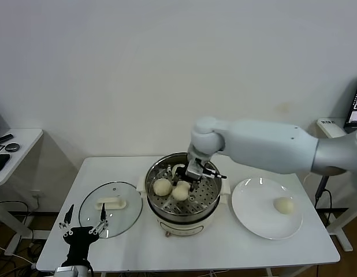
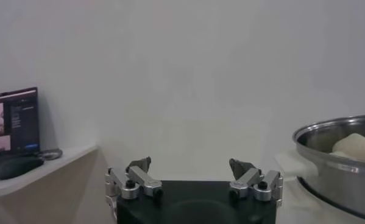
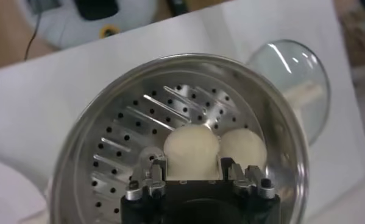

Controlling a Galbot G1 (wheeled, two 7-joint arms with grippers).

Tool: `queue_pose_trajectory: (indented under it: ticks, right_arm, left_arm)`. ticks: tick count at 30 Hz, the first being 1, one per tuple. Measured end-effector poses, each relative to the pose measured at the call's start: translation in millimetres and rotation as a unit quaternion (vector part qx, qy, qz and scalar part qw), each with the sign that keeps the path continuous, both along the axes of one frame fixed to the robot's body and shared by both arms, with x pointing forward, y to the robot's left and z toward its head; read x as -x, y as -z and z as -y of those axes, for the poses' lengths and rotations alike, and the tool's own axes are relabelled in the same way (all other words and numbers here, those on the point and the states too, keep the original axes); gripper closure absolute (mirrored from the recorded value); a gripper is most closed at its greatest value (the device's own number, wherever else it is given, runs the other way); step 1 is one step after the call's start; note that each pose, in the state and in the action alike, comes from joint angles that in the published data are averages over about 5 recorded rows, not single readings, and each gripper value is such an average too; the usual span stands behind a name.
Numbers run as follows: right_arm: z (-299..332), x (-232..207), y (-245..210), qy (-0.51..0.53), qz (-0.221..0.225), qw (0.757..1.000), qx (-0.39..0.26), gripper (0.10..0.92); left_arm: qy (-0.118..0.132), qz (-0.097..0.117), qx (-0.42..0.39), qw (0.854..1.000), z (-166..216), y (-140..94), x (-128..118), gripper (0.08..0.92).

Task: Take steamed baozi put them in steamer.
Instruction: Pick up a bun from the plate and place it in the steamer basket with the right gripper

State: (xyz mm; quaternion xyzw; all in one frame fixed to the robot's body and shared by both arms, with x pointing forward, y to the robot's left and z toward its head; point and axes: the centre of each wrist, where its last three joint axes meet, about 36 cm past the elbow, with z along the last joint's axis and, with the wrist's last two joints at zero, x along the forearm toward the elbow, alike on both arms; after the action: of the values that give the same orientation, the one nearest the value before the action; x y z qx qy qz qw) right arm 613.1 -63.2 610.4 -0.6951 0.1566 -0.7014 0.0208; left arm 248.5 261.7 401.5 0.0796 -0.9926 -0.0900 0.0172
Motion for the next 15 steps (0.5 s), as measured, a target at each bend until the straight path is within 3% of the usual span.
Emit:
queue_pose_trajectory:
  ticks: [15]
  right_arm:
    - [-14, 6, 28, -0.112, 0.01, 0.993, 0.04, 0.488]
  left_arm:
    - [-0.003, 0.001, 0.001, 1.0, 0, 0, 0, 0.177]
